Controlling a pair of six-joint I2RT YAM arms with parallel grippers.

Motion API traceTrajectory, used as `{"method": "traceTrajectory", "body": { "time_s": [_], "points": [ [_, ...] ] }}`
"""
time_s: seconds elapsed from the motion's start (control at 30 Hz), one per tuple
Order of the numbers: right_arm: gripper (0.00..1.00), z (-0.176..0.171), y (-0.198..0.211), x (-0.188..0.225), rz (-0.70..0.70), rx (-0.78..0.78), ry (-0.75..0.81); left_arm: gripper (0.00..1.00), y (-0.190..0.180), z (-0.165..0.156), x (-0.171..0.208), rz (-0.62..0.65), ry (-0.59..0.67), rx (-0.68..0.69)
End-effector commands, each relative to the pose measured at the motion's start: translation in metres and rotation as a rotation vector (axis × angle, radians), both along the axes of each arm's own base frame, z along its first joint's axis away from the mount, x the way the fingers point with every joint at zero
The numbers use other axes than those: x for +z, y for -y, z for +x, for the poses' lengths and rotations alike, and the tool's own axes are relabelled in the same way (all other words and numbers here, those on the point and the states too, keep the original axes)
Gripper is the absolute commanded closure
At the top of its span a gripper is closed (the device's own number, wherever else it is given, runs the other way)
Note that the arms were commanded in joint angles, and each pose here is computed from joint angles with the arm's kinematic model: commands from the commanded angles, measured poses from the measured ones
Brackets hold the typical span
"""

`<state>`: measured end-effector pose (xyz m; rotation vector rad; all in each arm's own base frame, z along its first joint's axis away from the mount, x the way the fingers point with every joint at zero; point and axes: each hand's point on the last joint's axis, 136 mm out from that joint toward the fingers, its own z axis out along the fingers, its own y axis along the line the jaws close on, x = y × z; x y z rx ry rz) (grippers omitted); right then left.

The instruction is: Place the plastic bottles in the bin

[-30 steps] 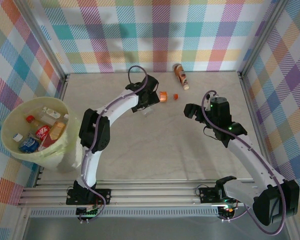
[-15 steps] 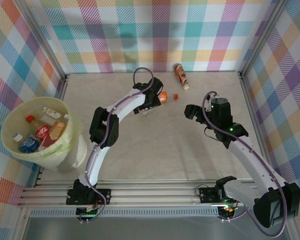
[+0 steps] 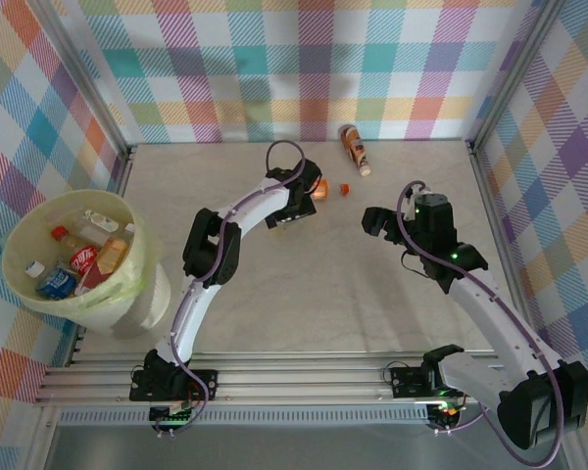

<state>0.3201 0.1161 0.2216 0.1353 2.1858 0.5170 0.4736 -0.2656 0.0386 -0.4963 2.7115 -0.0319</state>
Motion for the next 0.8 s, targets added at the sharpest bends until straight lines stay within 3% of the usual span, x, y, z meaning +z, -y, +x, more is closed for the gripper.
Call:
{"method": "traceTrajectory", "body": {
  "time_s": [0.0, 0.43, 0.77],
  "points": [
    [0.00, -0.004, -0.003, 0.003, -0.003, 0.044, 0.019, 0.13, 0.001, 0.001, 0.028, -0.014, 0.058, -0.034],
    [0.00, -0.018, -0.063, 0.026, 0.097, 0.433, 0.101, 0.27, -0.027, -0.029, 0.062, 0.003, 0.147, -0.082],
    [0.00, -0.019, -0.083, 0.036, 0.153, 0.530, 0.141, 0.33, -0.041, -0.055, 0.112, -0.051, 0.236, -0.123]
  ]
}}
